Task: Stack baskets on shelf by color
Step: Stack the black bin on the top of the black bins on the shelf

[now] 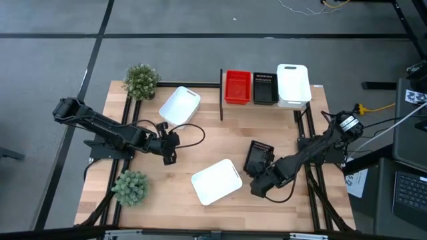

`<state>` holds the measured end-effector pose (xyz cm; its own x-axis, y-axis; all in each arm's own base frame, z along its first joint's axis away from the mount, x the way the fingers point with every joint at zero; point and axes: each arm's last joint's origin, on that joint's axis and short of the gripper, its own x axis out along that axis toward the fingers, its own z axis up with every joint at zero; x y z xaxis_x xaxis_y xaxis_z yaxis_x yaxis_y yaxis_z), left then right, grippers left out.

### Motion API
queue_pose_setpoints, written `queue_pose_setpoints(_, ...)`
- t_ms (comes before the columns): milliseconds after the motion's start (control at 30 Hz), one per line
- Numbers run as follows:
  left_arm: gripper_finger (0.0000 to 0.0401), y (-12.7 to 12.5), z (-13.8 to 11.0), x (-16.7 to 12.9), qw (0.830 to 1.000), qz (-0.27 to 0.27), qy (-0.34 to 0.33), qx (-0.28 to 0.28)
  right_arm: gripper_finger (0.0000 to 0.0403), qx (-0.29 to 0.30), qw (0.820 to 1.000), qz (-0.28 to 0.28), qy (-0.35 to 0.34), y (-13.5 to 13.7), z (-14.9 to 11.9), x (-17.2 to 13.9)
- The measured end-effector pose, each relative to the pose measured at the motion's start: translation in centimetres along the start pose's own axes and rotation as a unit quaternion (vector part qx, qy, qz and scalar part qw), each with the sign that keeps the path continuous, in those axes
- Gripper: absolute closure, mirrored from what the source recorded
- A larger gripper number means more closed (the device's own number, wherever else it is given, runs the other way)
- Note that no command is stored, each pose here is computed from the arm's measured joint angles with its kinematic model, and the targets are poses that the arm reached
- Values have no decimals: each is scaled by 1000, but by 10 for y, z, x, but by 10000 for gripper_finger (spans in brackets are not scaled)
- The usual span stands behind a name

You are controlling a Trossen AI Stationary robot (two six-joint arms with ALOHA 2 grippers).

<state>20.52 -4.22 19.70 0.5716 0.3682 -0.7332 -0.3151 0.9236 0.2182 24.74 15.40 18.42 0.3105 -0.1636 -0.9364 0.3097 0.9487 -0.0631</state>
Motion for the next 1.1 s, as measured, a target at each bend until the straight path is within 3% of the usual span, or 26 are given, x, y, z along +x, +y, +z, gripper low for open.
queue_pose_setpoints(200, 401, 0, 1, 0, 1000, -2, -6, -2, 309, 26, 999, 18, 11, -3, -11, 15)
queue_pose_setpoints(500, 401, -1, 1, 0, 1000, -3, -7, -2, 312, 53, 998, 1, 34, -15, -30, 35)
queue_pose_setpoints(633, 401, -1, 2, 0, 1000, -3, -7, -2, 366, 74, 997, 10, 22, -12, -27, 34)
queue_pose_setpoints(700, 401, -1, 2, 0, 1000, -2, -7, -1, 391, 72, 997, 4, -1, -9, -22, 29)
queue_pose_setpoints(867, 401, -1, 1, 0, 1000, -2, -7, 0, 400, 48, 999, -12, -22, -1, -4, 5)
queue_pose_setpoints(1000, 401, -1, 2, 0, 1000, -2, -7, 0, 401, 5, 999, 10, -38, 10, 19, -27)
queue_pose_setpoints(1100, 401, -1, 2, 0, 1000, -2, -7, 0, 401, -38, 997, -19, -61, 11, 35, -57)
